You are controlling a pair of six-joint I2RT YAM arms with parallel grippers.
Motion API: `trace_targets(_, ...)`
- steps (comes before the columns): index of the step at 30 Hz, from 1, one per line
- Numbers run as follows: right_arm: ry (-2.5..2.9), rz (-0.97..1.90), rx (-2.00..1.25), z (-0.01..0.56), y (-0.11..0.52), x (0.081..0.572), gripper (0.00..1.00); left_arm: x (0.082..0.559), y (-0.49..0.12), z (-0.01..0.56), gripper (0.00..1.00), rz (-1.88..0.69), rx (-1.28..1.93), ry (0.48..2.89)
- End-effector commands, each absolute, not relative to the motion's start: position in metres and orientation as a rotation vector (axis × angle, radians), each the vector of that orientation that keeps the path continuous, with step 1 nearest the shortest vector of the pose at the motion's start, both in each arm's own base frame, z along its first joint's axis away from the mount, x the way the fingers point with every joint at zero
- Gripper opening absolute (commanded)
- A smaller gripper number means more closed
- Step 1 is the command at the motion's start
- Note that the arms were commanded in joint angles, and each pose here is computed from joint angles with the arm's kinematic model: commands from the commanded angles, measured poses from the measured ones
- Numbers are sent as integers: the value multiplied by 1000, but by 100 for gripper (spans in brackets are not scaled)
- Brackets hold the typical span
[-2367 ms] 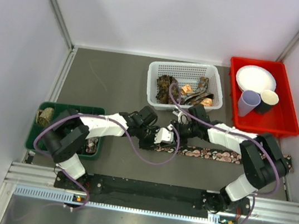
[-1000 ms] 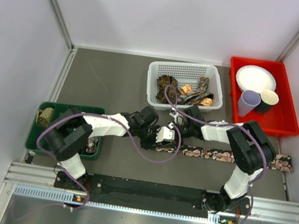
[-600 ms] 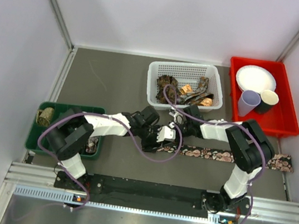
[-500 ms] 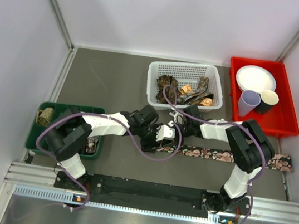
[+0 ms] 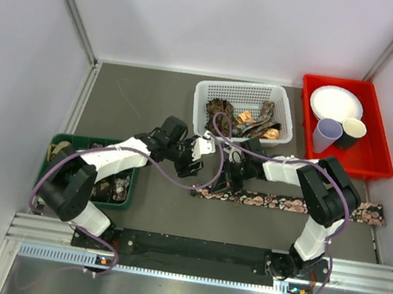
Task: Roll the ties
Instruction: Roll the tie at the center of the board.
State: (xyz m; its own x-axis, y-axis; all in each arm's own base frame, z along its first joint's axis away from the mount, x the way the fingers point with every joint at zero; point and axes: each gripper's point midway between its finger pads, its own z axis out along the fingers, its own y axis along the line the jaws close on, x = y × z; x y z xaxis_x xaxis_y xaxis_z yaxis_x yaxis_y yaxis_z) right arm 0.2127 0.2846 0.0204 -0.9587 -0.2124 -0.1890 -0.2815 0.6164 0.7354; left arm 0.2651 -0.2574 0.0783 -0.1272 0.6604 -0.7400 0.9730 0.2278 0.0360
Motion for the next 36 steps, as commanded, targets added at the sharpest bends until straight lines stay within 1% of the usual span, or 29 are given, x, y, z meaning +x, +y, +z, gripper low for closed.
trace_targets(1, 2732, 1218, -442, 21, 286, 224, 0, 316, -266, 132, 67, -467, 1399, 1607)
trace_targets(3, 2731, 1219, -440, 21, 286, 224, 0, 337, -262, 139, 67, -396, 1416, 1520)
trace_targets(6, 2724, 1213, -443, 22, 286, 224, 0, 358, -261, 147, 67, -336, 1455, 1450)
trace_targets(8, 2723, 1210, -442, 22, 285, 224, 0, 367, -265, 156, 66, -310, 1479, 1391)
trace_targets(13, 2720, 1198, -439, 21, 284, 225, 0, 387, -271, 156, 66, -248, 1489, 1330)
trace_targets(17, 2721, 1197, -445, 20, 284, 224, 0, 397, -276, 160, 67, -221, 1492, 1292)
trace_targets(21, 2719, 1197, -443, 20, 283, 224, 0, 393, -282, 145, 66, -267, 1577, 1289)
trace_targets(24, 2721, 1195, -444, 20, 284, 224, 0, 399, -285, 133, 64, -280, 1598, 1313)
trace_targets(26, 2717, 1199, -442, 21, 284, 224, 0, 404, -289, 132, 56, -287, 1601, 1333)
trace_targets(27, 2716, 1198, -442, 21, 284, 224, 0, 404, -289, 121, 53, -305, 1619, 1365)
trace_targets(29, 2717, 1197, -442, 21, 284, 224, 0, 409, -293, 122, 46, -320, 1599, 1393)
trace_targets(30, 2719, 1197, -441, 20, 284, 224, 0, 407, -293, 114, 45, -343, 1611, 1417)
trace_targets(33, 2722, 1197, -439, 20, 284, 223, 0, 393, -298, 106, 44, -400, 1689, 1377)
trace_targets(35, 2723, 1199, -439, 20, 284, 224, 0, 393, -300, 102, 43, -395, 1704, 1381)
trace_targets(36, 2725, 1198, -438, 20, 284, 224, 0, 394, -300, 96, 38, -388, 1715, 1395)
